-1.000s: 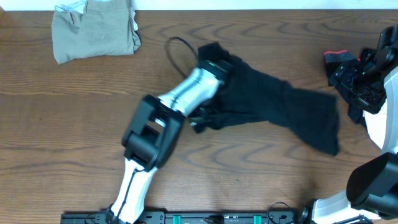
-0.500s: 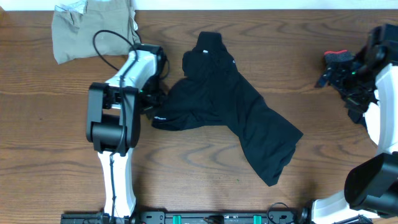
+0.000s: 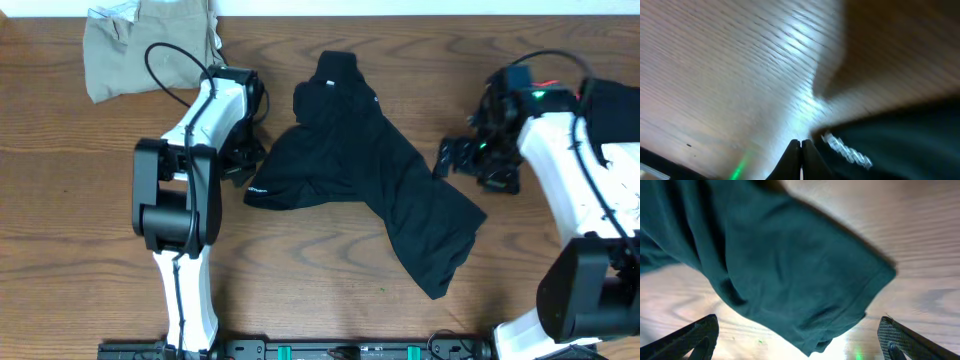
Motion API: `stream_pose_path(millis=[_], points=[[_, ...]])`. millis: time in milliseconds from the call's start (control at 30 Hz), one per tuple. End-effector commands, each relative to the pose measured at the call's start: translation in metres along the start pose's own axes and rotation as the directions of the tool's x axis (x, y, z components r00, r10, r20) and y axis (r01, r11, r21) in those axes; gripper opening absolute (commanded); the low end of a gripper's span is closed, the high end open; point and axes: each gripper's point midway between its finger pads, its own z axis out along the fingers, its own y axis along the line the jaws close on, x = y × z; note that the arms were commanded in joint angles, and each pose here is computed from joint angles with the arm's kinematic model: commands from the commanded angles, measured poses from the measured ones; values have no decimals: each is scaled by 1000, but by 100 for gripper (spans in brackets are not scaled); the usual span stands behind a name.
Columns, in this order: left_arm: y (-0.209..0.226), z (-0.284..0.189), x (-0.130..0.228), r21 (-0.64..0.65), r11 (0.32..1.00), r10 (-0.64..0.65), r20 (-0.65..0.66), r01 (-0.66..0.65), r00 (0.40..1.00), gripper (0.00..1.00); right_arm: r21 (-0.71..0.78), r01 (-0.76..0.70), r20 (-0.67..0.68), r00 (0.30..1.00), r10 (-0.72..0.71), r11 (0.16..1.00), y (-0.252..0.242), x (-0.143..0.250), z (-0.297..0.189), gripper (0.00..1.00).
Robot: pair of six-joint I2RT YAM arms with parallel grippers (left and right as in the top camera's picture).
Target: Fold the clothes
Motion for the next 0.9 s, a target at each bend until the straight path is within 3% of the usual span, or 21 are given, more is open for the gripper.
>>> stream_pose_path(millis=[0,67,167,267,367,567,733,867], points=[[-7,-24,8,22,996,88,67,-90,994,6,32,83,-32,996,-82,996,12,13,11,99],[-13,-27,14,20,988,150,74,-152,986,12,44,132,-41,991,-131,990,23,20,15,99],[-19,-27,25,1,975,221,66,-221,973,30,108,212,-51,977,-207,971,37,32,20,99],[-22,-25,28,-3,973,230,64,-231,971,48,234,193,-45,981,-187,953,38,43,25,99],[-21,-24,26,10,977,214,60,-215,975,50,347,117,-13,993,-120,930,29,51,25,99],[-31,-21,37,121,944,310,1,-307,951,50,301,71,-87,995,-47,951,39,78,39,99],[-32,-13,39,119,940,321,-3,-318,947,49,350,-21,-126,990,69,937,27,102,52,99],[-33,-4,38,121,940,320,0,-318,947,50,373,3,-193,978,74,928,26,130,65,99]])
